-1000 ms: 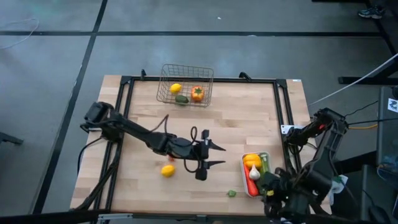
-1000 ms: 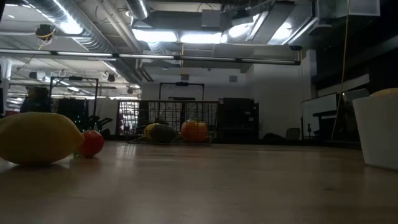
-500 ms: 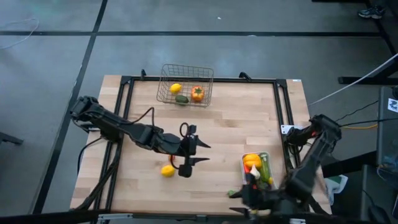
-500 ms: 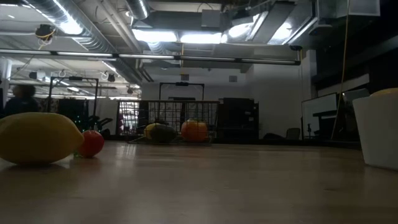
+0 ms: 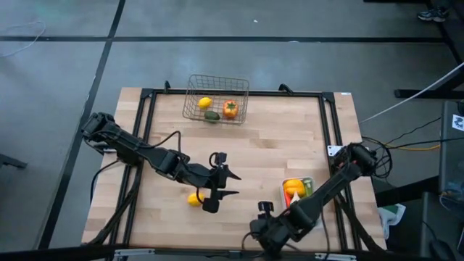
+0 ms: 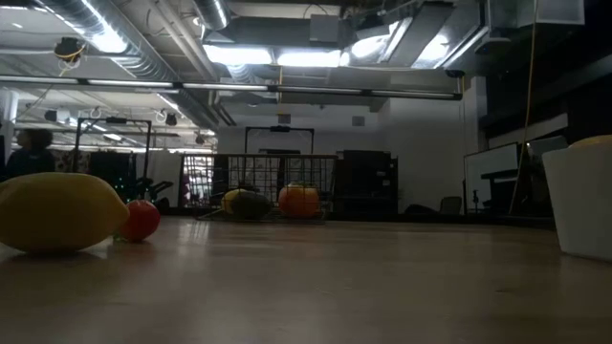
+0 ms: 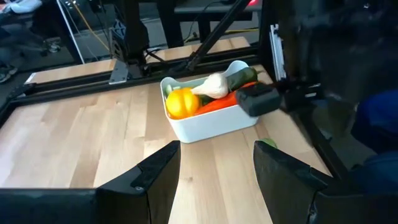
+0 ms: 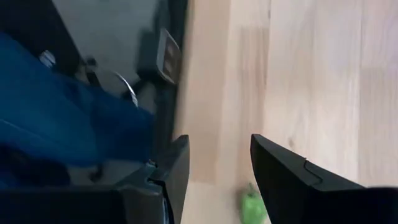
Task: Sort produce into baskets
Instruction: Put the green bell pepper into the white bin
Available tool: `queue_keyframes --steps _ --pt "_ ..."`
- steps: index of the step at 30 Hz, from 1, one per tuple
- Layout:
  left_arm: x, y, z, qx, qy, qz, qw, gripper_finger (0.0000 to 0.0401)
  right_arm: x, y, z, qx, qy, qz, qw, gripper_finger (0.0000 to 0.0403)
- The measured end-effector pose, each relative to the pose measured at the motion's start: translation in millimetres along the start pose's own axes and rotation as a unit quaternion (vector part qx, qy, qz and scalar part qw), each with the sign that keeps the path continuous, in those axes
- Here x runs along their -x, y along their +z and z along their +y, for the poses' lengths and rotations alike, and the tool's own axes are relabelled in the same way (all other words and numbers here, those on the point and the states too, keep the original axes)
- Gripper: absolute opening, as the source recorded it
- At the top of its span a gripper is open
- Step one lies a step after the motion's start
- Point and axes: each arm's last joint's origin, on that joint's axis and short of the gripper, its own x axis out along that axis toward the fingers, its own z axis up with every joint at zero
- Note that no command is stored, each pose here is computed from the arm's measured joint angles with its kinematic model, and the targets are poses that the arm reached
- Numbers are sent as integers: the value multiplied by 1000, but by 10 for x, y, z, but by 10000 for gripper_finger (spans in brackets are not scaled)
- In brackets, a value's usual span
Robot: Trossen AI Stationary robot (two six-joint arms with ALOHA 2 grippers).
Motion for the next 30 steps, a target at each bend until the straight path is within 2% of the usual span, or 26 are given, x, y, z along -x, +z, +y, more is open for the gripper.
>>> queue_keyframes --steps 6,16,30 --pt "2 -30 -5 5 0 15 1000 200 -178 -125 -51 25 -39 60 997 170" --pt "14 -121 -16 27 2 60 998 200 -462 -285 -92 27 -55 143 988 170" --pt "13 -132 -15 39 3 65 997 200 -598 -394 -149 32 -89 191 977 170"
